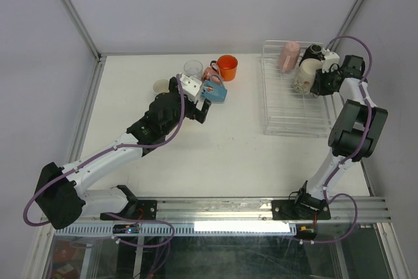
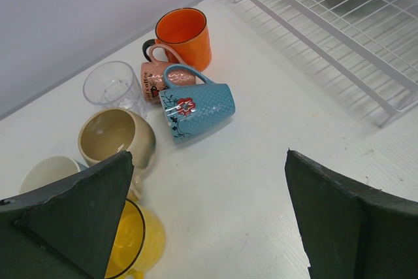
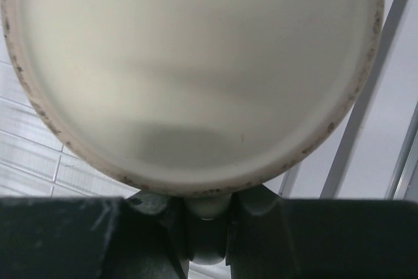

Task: Load the cups into the dish rack
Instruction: Adjust the cup in the dish rack, then pick up the cup at the center of the board.

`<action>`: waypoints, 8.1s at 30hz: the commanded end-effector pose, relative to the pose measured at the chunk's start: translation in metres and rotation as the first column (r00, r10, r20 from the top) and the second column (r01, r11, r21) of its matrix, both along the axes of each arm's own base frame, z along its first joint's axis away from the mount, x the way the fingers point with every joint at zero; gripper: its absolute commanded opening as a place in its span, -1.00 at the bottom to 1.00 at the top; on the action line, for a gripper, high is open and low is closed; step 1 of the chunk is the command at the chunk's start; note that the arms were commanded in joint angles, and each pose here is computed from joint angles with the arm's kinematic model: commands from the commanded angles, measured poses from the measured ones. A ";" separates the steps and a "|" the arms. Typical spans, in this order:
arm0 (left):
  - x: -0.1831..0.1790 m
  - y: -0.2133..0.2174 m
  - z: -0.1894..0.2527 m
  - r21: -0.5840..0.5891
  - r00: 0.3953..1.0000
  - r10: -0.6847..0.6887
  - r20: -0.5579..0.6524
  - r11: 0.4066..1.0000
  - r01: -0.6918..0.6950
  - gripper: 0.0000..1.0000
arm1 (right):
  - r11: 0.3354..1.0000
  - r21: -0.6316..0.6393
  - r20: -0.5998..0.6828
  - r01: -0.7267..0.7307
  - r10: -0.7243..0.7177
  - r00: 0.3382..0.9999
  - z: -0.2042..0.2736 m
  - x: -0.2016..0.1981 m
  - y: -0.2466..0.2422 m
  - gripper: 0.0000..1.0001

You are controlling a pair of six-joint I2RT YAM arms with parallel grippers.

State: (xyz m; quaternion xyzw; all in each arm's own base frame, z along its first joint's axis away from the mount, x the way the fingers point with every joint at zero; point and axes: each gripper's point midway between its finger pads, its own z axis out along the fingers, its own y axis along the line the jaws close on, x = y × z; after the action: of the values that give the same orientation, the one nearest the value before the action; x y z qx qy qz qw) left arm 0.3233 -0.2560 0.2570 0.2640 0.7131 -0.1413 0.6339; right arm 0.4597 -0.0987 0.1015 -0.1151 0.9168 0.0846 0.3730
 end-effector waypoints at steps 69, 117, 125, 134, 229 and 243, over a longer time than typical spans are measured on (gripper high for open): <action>0.000 0.004 0.028 -0.051 0.998 0.001 0.067 0.999 0.003 0.98 | 0.945 -0.238 0.238 0.225 -0.168 0.957 0.092 0.043 -0.074 -0.27; 0.057 0.069 -0.004 0.107 0.953 0.276 -0.125 0.959 -0.264 0.51 | 0.638 0.273 0.605 -0.720 0.469 0.644 0.186 -0.202 0.223 0.56; 0.073 0.094 -0.036 0.263 0.906 0.384 -0.178 0.906 -0.333 0.22 | 0.712 0.283 0.519 -0.642 0.450 0.727 0.165 -0.183 0.211 0.56; 0.077 0.077 -0.083 0.303 0.880 0.335 -0.337 0.923 -0.235 0.08 | 0.741 0.239 0.541 -0.627 0.434 0.720 0.169 -0.184 0.208 0.56; -0.018 -0.050 0.082 -0.802 0.833 -0.549 -0.067 0.527 0.282 -1.00 | 0.479 0.418 0.606 -0.772 0.486 0.630 0.163 -0.219 0.275 0.61; -0.060 -0.011 0.141 -0.973 0.888 -0.416 0.194 0.030 0.227 -1.00 | 0.442 0.492 0.608 -0.750 0.443 0.659 0.164 -0.221 0.287 0.90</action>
State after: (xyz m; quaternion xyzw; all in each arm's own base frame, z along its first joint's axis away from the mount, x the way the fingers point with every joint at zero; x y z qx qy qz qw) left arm 0.2934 -0.2998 0.2973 -0.0518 0.5792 -0.6583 0.4779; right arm 0.2365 0.1854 0.2495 -0.3045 0.6245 0.5328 0.4831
